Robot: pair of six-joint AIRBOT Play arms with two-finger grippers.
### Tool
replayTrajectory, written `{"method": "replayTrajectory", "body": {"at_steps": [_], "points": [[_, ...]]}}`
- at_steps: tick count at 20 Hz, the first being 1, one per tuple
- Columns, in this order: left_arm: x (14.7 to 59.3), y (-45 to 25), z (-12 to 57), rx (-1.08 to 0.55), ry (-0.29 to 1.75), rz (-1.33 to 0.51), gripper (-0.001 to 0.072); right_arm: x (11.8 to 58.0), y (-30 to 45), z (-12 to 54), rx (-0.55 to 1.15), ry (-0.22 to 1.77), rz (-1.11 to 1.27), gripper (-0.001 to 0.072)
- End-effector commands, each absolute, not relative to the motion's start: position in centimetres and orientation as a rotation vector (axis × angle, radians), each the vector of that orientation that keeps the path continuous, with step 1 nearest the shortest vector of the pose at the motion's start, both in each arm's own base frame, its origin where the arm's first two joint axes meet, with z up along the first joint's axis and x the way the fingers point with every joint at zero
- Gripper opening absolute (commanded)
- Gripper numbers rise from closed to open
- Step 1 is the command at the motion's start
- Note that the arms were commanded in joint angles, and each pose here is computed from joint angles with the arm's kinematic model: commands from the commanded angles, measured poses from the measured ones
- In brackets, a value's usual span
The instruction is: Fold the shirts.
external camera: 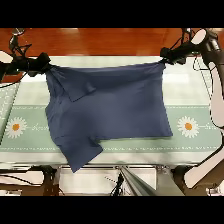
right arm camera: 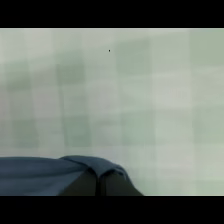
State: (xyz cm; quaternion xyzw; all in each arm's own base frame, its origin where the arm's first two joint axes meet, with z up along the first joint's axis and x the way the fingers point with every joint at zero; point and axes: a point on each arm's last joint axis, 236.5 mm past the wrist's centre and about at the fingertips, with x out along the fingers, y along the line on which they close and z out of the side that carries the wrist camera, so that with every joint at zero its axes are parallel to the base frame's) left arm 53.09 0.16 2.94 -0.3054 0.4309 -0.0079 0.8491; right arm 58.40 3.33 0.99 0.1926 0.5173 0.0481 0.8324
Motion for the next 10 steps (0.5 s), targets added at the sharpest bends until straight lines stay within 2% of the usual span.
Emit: {"method": "replayTrajectory", "body": {"at_steps": [1,4,8,10], "points": [[52.7,0.1,3.6,-0.586,0.968,-0.077,0.0017,57.9,3.0,1.1,0.486,1.131,0.201,0.0022],[49.8,-0.1,3.6,-0.578,1.094,-0.127,0.0016,55.1,4.5,2.3,0.52,1.202,0.382,0.0022],[43.3,-0.4,-0.1,-0.464,1.377,-0.163,0.0017,50.0,4.2,-0.3,0.424,1.415,0.444,0.0022],[40.9,-1.4,-2.6,-0.501,1.469,-0.175,0.0017,48.6,4.3,-1.9,0.436,1.478,0.45,0.0022]]}}
